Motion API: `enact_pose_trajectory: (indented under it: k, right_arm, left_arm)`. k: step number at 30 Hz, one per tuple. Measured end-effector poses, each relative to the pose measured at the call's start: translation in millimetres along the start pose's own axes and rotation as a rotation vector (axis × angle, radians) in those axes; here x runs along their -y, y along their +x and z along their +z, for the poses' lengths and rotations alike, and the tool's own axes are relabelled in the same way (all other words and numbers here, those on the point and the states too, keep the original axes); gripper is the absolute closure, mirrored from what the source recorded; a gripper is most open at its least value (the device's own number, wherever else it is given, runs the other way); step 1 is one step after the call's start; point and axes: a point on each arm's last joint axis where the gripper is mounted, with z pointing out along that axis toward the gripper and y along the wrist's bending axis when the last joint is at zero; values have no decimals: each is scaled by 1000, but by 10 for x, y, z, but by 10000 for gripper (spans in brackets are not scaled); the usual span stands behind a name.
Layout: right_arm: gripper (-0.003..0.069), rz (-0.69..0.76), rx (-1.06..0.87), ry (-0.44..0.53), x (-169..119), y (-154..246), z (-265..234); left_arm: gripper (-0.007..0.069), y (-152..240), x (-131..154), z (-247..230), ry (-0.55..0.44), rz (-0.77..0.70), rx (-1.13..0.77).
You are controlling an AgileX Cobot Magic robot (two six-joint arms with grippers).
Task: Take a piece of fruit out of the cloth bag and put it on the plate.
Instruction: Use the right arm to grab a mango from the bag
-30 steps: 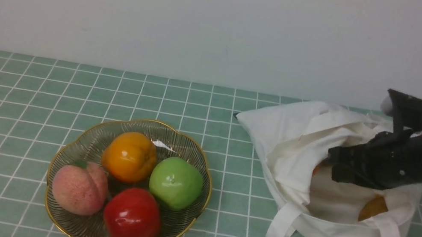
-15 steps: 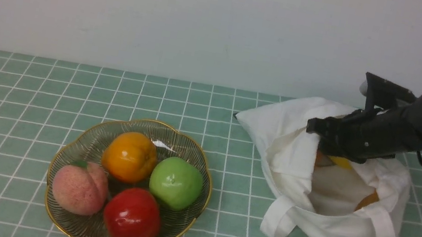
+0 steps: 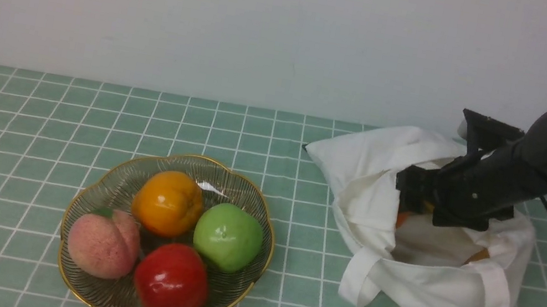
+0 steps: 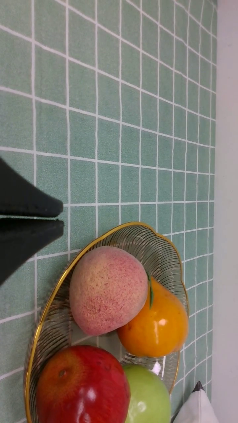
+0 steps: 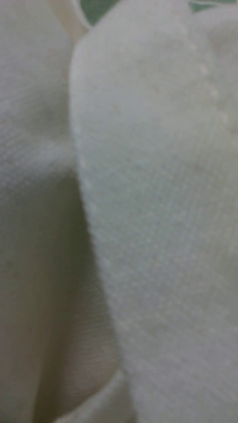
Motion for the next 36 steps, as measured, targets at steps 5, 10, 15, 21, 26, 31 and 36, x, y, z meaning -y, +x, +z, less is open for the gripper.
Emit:
enact_pose_trajectory:
  k: [5, 10, 15, 21, 26, 31, 36]
  right_arm:
    - [92, 49, 29, -8, -10, -26, 0]
    - [91, 87, 69, -59, -51, -63, 10]
    - [91, 115, 86, -76, -40, -72, 106]
    - [90, 156, 97, -74, -8, -66, 235]
    - [90, 186, 101, -78, 10, -66, 337]
    - [151, 196, 97, -75, 24, -53, 434]
    - [151, 161, 84, -71, 27, -55, 409]
  left_arm:
    - [633, 0, 0, 0, 0, 0, 0]
    - [633, 0, 0, 0, 0, 0, 0]
    - [633, 0, 0, 0, 0, 0, 0]
    - [633, 0, 0, 0, 0, 0, 0]
    - [633, 0, 0, 0, 0, 0, 0]
    - [633, 0, 0, 0, 0, 0, 0]
    - [633, 0, 0, 0, 0, 0, 0]
